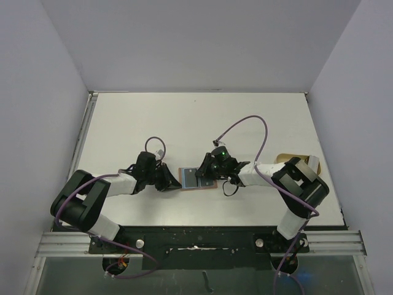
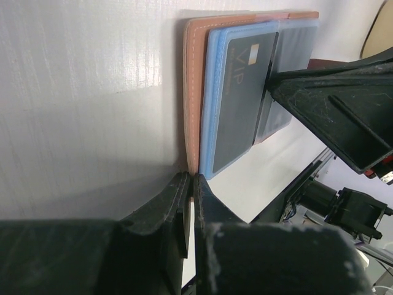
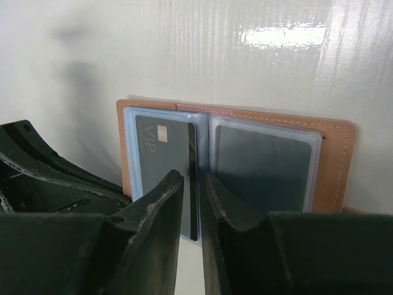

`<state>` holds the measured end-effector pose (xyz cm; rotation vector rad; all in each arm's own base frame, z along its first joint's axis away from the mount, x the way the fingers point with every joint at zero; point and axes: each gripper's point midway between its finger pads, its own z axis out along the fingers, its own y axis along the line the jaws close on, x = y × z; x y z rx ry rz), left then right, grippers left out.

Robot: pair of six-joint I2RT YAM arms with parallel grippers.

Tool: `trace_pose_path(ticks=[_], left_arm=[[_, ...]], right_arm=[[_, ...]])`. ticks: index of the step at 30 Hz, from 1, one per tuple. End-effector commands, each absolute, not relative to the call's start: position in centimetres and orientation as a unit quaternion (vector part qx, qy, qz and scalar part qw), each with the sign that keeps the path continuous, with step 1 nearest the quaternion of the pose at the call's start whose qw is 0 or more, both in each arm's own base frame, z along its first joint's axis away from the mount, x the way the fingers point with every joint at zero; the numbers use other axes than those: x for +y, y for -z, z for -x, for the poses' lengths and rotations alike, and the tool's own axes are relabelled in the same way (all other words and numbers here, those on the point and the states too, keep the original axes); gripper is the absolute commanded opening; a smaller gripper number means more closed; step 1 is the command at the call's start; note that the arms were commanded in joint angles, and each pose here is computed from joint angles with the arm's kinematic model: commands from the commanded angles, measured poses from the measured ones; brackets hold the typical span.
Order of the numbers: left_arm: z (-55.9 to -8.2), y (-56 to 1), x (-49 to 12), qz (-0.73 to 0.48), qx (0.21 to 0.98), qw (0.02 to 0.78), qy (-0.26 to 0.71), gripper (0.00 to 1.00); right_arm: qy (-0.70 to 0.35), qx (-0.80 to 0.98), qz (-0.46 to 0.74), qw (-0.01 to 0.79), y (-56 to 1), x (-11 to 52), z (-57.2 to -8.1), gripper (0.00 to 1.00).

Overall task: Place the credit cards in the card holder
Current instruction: Insert the credit card into the card holder.

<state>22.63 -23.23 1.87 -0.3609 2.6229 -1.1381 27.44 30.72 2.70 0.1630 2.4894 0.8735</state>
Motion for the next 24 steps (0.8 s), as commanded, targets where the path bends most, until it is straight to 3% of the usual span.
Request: trace_pose_path(ticks=[1,16,24], left_arm=[[-23.4,-3.2,-24.2,0.099,0.894,0.141,0.414,0.00],[-23.3,-3.6,-24.6,0.079,0.892,0.139,0.422,0.00],[-23.1,-3.4,-24.2,0.071,0.900,0.135,0.409,0.00]], right_arm=[[-0.340,0.900,-0.031,0.270,-5.1,31.3,-27.7,0.19],[-0.352,0.902,0.022,0.250,-5.1,33.5,-27.1,0.16],[-0.257,0.922,0.028,0.289,-7.7,29.1,-28.8,0.33]])
